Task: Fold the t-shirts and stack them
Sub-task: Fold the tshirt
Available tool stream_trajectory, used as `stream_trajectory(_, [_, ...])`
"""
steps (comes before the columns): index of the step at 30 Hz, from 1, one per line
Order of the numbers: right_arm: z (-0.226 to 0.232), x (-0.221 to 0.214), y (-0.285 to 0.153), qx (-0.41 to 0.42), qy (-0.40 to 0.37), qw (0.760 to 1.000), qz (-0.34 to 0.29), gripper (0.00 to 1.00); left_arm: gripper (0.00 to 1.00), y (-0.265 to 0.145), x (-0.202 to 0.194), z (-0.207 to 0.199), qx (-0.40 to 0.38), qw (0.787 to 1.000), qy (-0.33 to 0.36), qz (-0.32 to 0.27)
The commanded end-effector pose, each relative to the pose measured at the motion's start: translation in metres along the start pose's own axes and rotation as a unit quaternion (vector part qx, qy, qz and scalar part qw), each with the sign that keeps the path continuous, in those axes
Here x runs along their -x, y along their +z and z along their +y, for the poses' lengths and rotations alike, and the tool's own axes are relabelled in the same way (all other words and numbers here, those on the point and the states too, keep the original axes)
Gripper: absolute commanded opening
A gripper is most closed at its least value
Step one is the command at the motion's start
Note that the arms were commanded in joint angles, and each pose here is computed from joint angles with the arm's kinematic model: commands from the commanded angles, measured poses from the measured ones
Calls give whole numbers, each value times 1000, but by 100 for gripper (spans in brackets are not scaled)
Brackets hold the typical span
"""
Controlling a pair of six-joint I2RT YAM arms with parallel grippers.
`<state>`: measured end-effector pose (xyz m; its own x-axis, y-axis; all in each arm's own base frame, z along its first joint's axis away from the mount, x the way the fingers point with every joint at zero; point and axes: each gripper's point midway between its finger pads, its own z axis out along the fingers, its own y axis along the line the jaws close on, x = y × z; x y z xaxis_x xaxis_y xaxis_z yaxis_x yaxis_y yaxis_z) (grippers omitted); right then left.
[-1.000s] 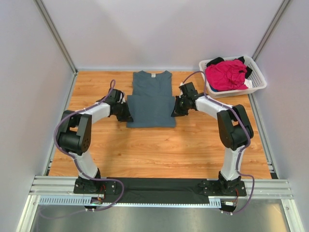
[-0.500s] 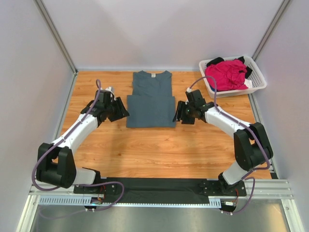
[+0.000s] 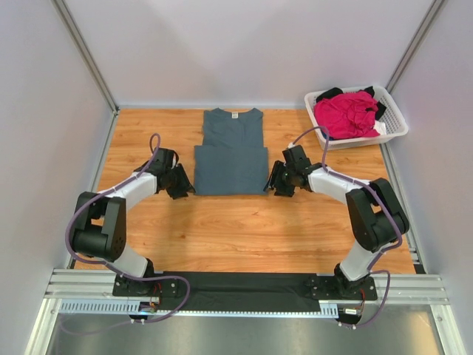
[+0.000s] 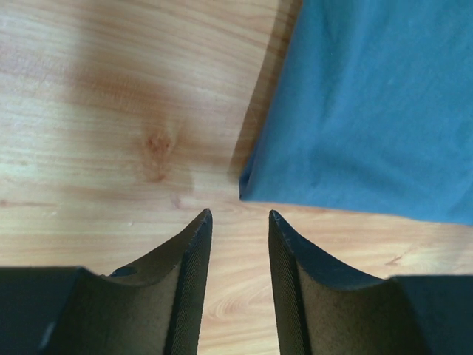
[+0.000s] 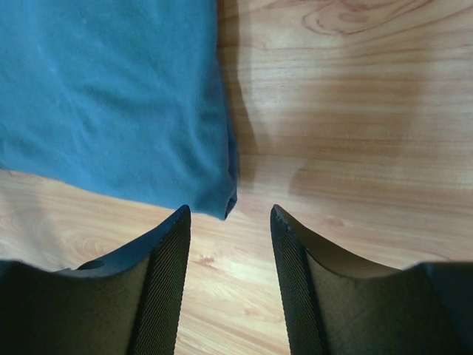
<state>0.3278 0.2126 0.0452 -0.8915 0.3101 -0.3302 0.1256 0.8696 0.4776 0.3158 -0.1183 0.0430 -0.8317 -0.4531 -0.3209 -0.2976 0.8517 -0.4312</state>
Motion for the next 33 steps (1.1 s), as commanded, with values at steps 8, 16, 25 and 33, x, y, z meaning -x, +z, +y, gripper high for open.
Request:
stream_trajectory(8, [15,14,26,21,36,999,-12,40,39,22,23,-20,-27,999,-13,-11])
stream_trajectory(16, [5,1,29,7,40,999,4,0,0,24,15,-17,-30,1000,-4,3])
stream_trajectory(25, [-23,-61,-7,-32,52,994,94,0,0,-12,-38,3,35,996,23,76])
stream_trajectory(33, [-31,-123,-66,-57,37,978,199,0,0,-74,-120,22,104,972,95,190])
